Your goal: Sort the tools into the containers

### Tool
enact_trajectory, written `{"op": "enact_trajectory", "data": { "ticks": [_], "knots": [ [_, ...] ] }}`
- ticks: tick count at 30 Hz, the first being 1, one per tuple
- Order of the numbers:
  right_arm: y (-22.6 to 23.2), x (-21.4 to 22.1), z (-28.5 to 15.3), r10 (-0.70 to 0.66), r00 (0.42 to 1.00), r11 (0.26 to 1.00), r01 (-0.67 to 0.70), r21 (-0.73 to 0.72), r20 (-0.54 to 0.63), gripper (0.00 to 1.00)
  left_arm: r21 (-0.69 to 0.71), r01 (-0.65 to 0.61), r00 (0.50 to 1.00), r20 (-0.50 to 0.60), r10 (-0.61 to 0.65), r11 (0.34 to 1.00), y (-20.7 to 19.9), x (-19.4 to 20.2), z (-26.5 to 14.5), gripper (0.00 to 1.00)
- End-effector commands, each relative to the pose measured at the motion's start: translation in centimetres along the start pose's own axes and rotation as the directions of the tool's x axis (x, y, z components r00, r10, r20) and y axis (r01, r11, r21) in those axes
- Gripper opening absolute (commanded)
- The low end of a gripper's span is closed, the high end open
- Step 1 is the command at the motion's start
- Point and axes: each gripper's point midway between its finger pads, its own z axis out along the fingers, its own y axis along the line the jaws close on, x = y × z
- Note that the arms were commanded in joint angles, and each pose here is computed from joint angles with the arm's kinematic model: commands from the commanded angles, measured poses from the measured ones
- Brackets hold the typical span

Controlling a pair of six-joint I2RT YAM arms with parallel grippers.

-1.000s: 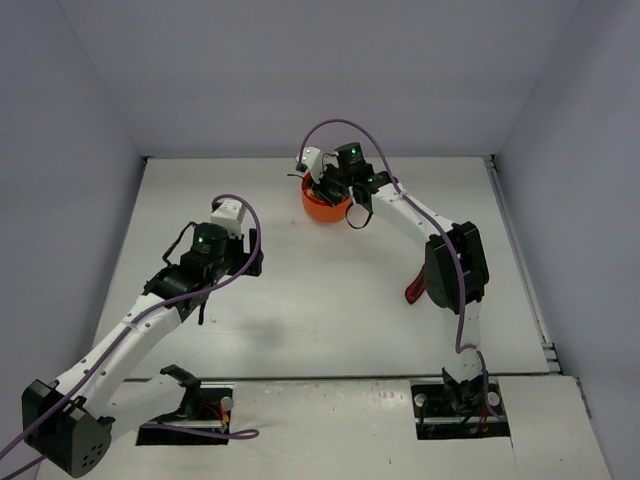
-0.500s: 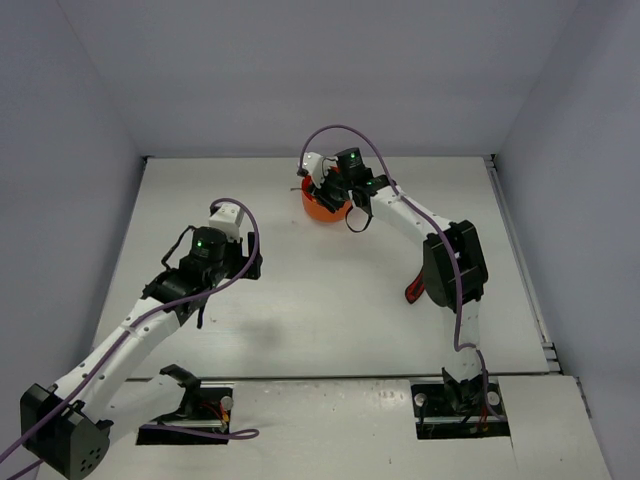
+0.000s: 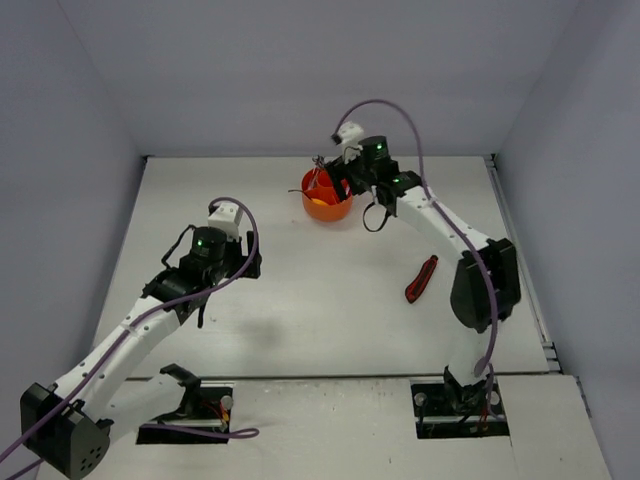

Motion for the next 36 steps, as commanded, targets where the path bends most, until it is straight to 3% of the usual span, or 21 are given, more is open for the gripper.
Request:
{"op": "enact_trajectory", "data": {
  "ticks": [1,3,6,9,19,36],
  "knots": [
    [-8.6,1.2,-8.7,0.404,0.896,0.787,-0.442,0.43,0.183,0.92,-0.004,0.035,0.995,0.098,-0.035,0.999,-0.3,-4.2,-1.2,0.75],
    [-10.7,3.8,-11.5,0.468,0.858,0.688,-0.503,0.522,0.21,0.96,-0.001,0.03,0.994,0.106,-0.029,1.0,-0.5,-4.8,-1.3,0.77],
    [-10.8,11.3,-13.7,0.566,0.814,0.581,-0.507,0.637,0.131,0.97,0.012,0.013,0.995,0.098,-0.014,1.0,-1.0,-5.3,-0.9,0.82],
    [-10.0,15.9,-14.8,0.634,0.77,0.541,-0.507,0.671,0.07,0.96,0.028,0.005,0.997,0.082,-0.007,1.0,-1.7,-5.7,-0.2,0.82],
    [-4.9,25.6,-13.4,0.818,0.565,0.48,-0.561,0.674,-0.112,0.98,0.077,-0.012,1.0,0.023,0.01,0.997,-3.4,-5.9,2.0,0.82],
    [-3.2,31.2,-12.9,0.855,0.484,0.456,-0.53,0.715,-0.187,0.66,0.129,0.008,1.0,-0.019,-0.006,0.992,-4.8,-5.2,3.0,0.82]
  ]
}}
